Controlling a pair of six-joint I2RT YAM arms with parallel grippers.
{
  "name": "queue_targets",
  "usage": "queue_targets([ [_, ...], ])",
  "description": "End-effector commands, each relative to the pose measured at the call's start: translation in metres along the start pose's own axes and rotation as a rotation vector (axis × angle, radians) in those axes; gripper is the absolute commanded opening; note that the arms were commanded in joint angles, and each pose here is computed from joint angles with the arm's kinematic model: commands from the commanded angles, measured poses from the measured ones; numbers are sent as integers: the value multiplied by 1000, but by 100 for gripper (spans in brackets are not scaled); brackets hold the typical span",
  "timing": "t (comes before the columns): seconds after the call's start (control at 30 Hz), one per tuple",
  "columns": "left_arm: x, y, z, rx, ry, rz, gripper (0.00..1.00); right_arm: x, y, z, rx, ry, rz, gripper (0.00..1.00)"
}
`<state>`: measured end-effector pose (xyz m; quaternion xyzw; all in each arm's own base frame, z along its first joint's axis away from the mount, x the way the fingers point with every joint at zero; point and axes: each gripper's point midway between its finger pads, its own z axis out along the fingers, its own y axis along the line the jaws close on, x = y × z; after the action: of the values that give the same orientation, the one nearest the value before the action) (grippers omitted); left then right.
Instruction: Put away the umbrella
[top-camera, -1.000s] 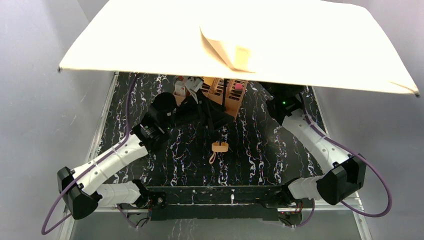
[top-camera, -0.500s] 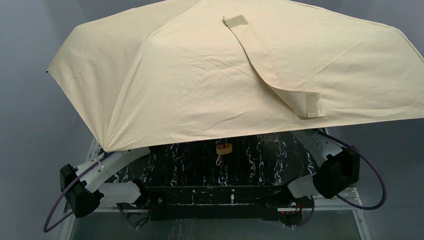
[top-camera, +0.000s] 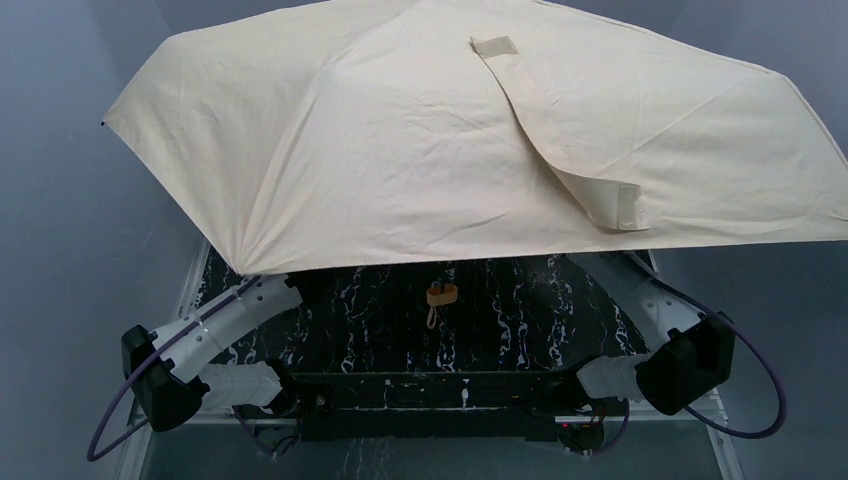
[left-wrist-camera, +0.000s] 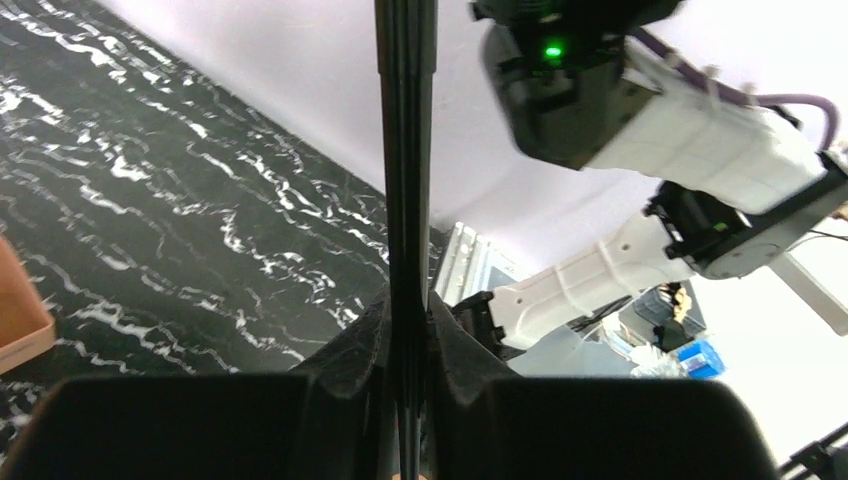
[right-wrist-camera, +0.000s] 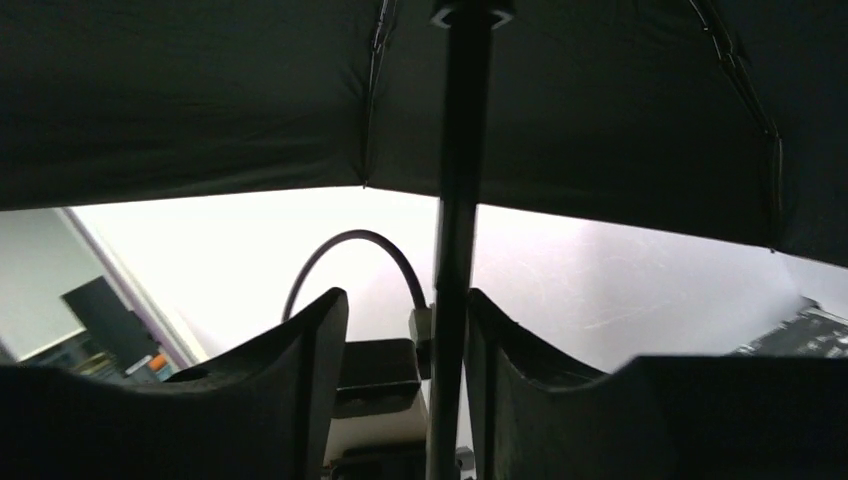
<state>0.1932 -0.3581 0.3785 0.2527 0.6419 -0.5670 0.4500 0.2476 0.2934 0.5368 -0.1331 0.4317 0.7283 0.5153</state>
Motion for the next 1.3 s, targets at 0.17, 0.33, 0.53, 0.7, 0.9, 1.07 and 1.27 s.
queue_targets([
  [0.17,-58,21,-23,-317,-113,128,0,-21,-34,-29,312,-75,-293,71],
  [0.33,-57,37,-28,-457,-107,185,0,-18,-59,-39,425,-36,-355,76],
  [0.53,-44,41,-25,-536,-75,251,0,-13,-77,-54,517,-26,-363,80],
  [0.7,-21,45,-14,-557,-25,272,0,-19,-75,-68,573,-73,-364,84],
  [0.9,7,55,-8,-563,17,246,0,-34,-101,-117,888,-209,-255,85],
  [1.07,27,60,-4,-564,59,232,0,-33,-125,-151,1107,-255,-190,81],
  [1.27,40,63,-3,-560,86,230,0,-29,-136,-138,1092,-221,-178,72],
])
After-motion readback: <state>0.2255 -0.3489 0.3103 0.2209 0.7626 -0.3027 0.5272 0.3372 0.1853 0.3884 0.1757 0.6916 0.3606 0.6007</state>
